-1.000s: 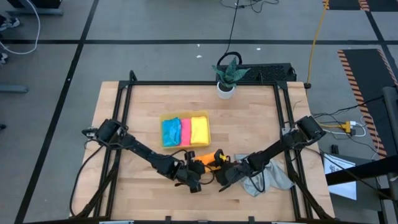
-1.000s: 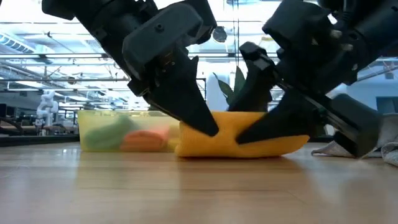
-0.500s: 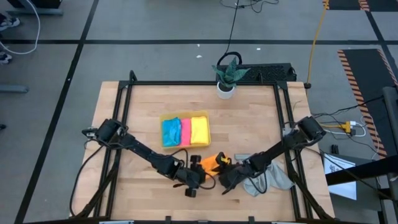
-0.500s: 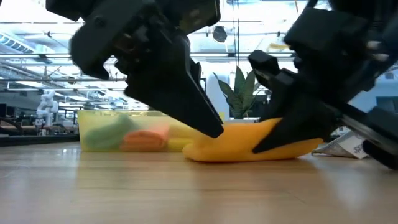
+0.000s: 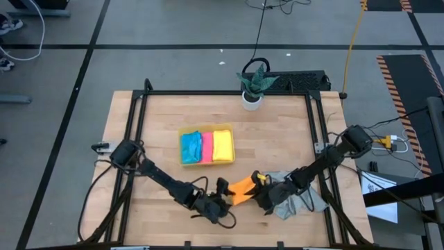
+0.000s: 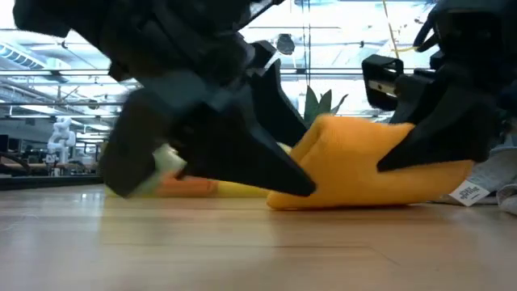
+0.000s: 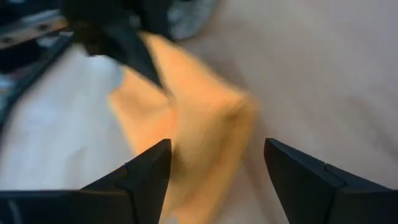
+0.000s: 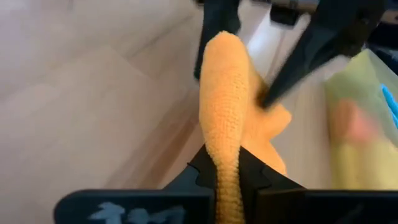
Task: Fold microfiber towels
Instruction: Put the orange microfiber cloth into the yellow bin
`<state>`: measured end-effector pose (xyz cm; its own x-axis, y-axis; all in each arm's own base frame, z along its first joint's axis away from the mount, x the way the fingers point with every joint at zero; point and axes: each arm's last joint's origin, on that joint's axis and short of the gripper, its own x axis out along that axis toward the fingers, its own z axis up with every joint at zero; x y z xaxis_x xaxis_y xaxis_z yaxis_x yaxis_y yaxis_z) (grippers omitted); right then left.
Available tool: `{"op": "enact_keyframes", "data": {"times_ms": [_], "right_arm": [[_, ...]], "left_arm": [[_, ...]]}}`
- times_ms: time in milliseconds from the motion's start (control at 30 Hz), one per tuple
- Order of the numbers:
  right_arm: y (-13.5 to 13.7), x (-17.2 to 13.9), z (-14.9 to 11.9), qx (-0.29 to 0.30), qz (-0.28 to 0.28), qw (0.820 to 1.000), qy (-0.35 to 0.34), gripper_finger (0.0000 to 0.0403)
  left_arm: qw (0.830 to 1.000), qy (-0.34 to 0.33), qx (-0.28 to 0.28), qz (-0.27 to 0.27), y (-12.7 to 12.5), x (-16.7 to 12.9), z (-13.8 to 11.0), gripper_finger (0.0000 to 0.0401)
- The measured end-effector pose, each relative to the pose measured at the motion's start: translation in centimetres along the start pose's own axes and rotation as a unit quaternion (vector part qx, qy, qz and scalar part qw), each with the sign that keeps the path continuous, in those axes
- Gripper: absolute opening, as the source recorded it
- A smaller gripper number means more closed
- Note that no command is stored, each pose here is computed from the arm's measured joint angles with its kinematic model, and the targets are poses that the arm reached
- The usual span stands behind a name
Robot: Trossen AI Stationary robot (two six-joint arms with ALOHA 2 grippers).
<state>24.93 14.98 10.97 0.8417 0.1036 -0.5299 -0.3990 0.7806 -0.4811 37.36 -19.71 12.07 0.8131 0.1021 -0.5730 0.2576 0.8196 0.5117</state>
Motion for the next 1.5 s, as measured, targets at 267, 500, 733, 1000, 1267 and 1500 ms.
{"op": "enact_keyframes", "data": {"times_ms": [267, 500, 733, 1000, 1267, 1500], "right_arm": [[-0.2, -1.1, -0.5, 0.025, -0.004, 0.999, -0.044, 0.0006], [-0.2, -1.1, -0.6, 0.032, -0.004, 0.999, -0.042, 0.0006], [-0.2, -1.1, -0.6, 0.032, -0.004, 0.999, -0.042, 0.0006], [-0.2, -1.1, -0.7, 0.042, -0.004, 0.998, -0.041, 0.0025], [-0.6, -1.6, -0.1, 0.051, -0.015, 0.997, -0.053, 0.0092], [-1.4, -4.8, 1.5, 0.090, -0.003, 0.994, -0.059, 0.0140]], "left_arm": [[0.998, -0.006, -0.023, 0.060, -0.6, 1.6, -0.7, 0.0258], [0.993, -0.038, -0.092, 0.065, -0.5, 2.8, -1.0, 0.0257], [0.981, -0.046, -0.175, 0.068, 0.0, 3.0, -1.0, 0.0254], [0.979, -0.045, -0.186, 0.067, 0.1, 2.8, -0.9, 0.0115], [0.981, -0.010, -0.193, 0.023, 2.5, -0.7, 0.8, 0.0021], [0.958, 0.043, -0.284, 0.002, 9.4, -7.5, 1.9, 0.0010]]}}
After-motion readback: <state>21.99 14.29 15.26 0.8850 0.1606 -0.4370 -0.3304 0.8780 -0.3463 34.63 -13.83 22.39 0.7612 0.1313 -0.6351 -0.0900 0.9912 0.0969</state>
